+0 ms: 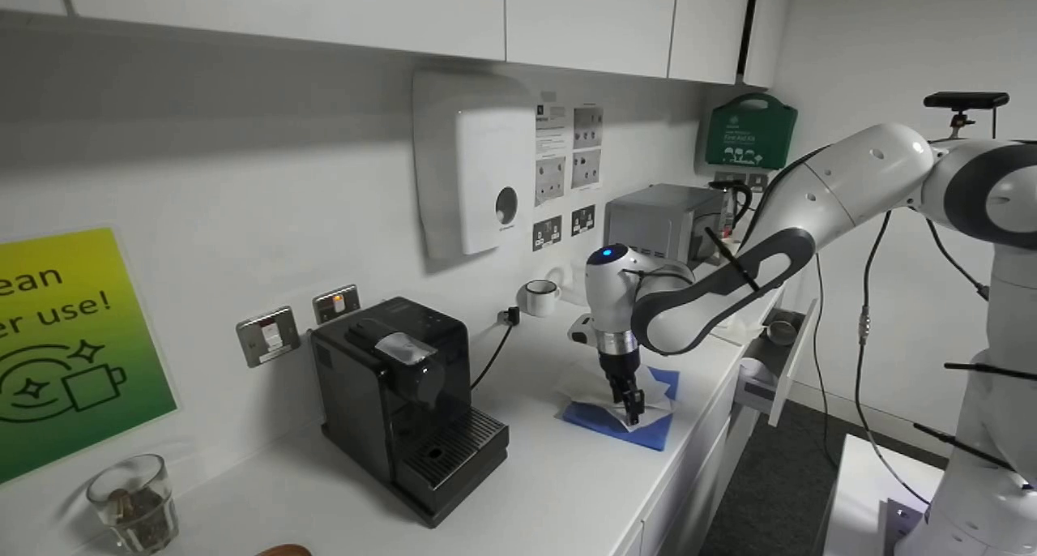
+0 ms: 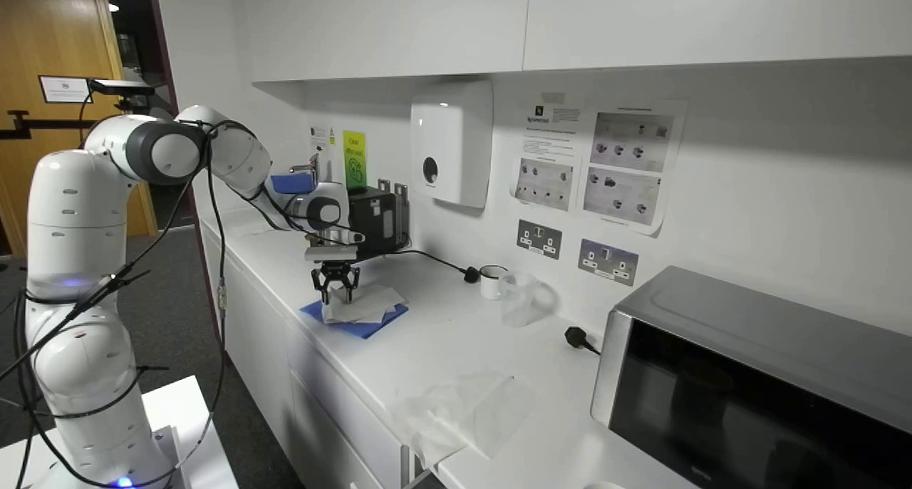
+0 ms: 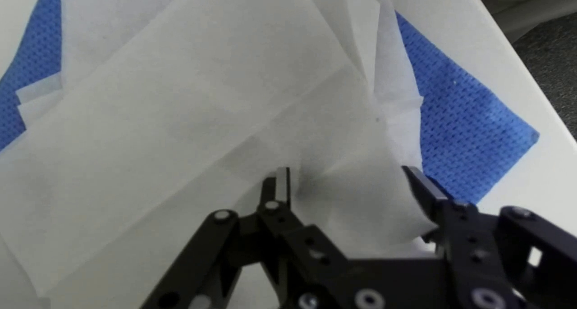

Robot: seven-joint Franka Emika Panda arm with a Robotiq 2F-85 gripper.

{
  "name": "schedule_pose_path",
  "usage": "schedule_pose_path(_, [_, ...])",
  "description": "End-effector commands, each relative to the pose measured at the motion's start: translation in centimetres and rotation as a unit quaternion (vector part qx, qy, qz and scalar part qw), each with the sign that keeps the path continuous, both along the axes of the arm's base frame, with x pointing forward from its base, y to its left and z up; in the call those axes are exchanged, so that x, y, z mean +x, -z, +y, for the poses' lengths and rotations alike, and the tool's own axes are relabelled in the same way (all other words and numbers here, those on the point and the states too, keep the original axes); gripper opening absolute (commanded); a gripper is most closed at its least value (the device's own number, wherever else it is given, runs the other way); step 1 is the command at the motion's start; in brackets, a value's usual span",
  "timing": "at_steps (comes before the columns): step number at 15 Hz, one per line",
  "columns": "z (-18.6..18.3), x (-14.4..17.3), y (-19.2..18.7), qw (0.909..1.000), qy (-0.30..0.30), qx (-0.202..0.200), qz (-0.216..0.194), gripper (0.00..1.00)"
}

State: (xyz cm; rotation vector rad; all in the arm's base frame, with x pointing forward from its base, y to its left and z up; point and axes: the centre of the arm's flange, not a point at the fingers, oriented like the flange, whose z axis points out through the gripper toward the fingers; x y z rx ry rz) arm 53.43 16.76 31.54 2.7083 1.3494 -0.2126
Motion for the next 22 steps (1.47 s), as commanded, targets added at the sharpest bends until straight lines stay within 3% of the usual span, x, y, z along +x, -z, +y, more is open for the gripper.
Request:
schedule_pose_path(1, [0.0,-0.1,-1.1,0.9999,0.012,0.012,0.000,0.98])
schedule_pose_path(10, [-1.5,-1.4,-4.7,0.9987,0.032,0.023,-0.033,1.00])
schedule_pose_path(11, [-1.6,-1.3,-4.8,0.9987,0.031,0.025,-0.033,0.81])
schedule_pose_path(22, [-2.0,-1.4,-4.6,0.9982,0.038,0.039,-0.027,0.01])
